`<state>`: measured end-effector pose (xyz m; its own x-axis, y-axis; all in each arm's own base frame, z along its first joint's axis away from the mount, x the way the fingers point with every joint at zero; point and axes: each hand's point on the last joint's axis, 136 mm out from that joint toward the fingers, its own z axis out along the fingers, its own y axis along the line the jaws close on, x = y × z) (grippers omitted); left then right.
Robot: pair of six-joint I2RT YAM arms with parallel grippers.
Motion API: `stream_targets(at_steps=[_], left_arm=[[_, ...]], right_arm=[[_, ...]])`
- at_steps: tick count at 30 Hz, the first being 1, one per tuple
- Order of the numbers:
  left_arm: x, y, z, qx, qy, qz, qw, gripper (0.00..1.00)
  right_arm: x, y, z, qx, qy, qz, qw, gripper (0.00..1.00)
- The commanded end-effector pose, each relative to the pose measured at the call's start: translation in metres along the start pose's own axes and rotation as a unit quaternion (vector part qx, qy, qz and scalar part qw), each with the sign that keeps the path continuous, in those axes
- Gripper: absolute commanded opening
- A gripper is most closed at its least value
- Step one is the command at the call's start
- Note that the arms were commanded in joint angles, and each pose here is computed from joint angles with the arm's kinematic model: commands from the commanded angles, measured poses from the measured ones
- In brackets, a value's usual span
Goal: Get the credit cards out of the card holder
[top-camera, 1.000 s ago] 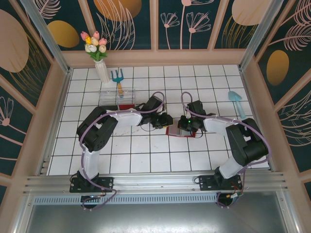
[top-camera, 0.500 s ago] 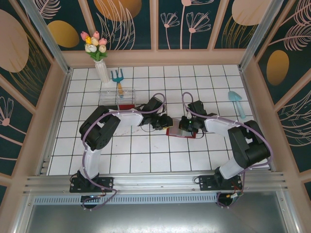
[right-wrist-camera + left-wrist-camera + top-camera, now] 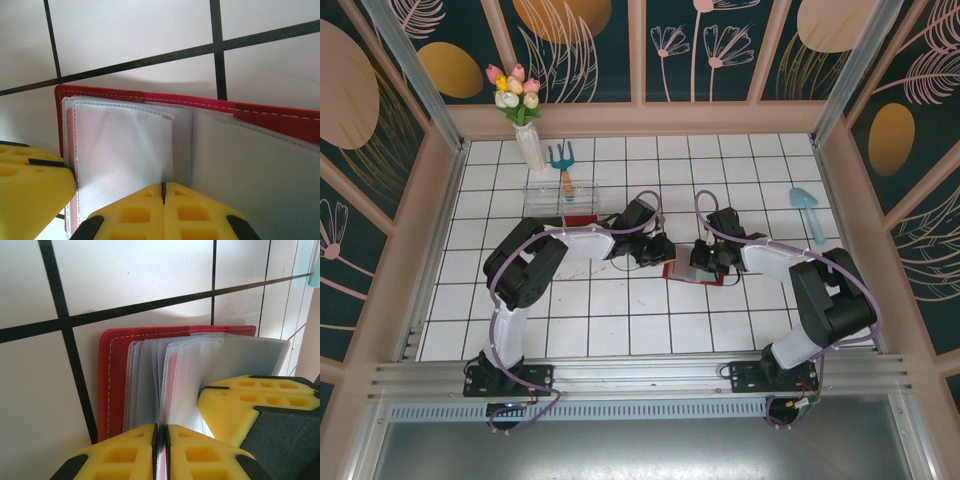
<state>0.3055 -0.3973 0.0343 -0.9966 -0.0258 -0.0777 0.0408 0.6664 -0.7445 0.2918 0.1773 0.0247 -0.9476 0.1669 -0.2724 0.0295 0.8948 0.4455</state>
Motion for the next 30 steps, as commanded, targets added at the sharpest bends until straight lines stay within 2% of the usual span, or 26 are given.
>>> stream_targets(at_steps=[1, 6, 11, 13, 17, 19, 20, 30], left_arm=[[-0.004, -0.021, -0.003, 0.032, -0.001, 0.018, 0.999, 0.16], [-0.006, -0.026, -0.006, 0.035, -0.007, 0.025, 0.999, 0.17], [-0.001, -0.027, -0.001, 0.057, 0.006, 0.017, 0.998, 0.09], [-0.001, -0.027, -0.002, 0.057, 0.003, 0.017, 0.998, 0.01], [-0.003, -0.033, -0.006, 0.063, -0.001, 0.020, 0.998, 0.00], [-0.005, -0.040, -0.010, 0.070, -0.004, 0.024, 0.997, 0.00], [-0.006, -0.043, -0.011, 0.072, -0.005, 0.024, 0.997, 0.00], [-0.011, -0.072, -0.014, 0.056, -0.007, 0.063, 0.996, 0.00]], right_arm=[[0.007, -0.005, -0.001, 0.011, 0.009, -0.001, 1.000, 0.01], [0.007, -0.004, -0.002, 0.008, 0.008, -0.003, 1.000, 0.01], [0.005, -0.001, -0.003, 0.002, 0.005, -0.002, 1.000, 0.01], [0.003, 0.002, -0.007, -0.001, -0.001, -0.004, 1.000, 0.03], [-0.006, 0.009, -0.018, -0.009, -0.020, -0.008, 1.000, 0.19], [-0.011, 0.011, -0.025, -0.006, -0.032, -0.009, 0.999, 0.40], [-0.013, 0.011, -0.028, -0.004, -0.037, -0.008, 0.999, 0.44], [-0.034, 0.001, -0.063, 0.012, -0.103, 0.026, 0.994, 0.61]])
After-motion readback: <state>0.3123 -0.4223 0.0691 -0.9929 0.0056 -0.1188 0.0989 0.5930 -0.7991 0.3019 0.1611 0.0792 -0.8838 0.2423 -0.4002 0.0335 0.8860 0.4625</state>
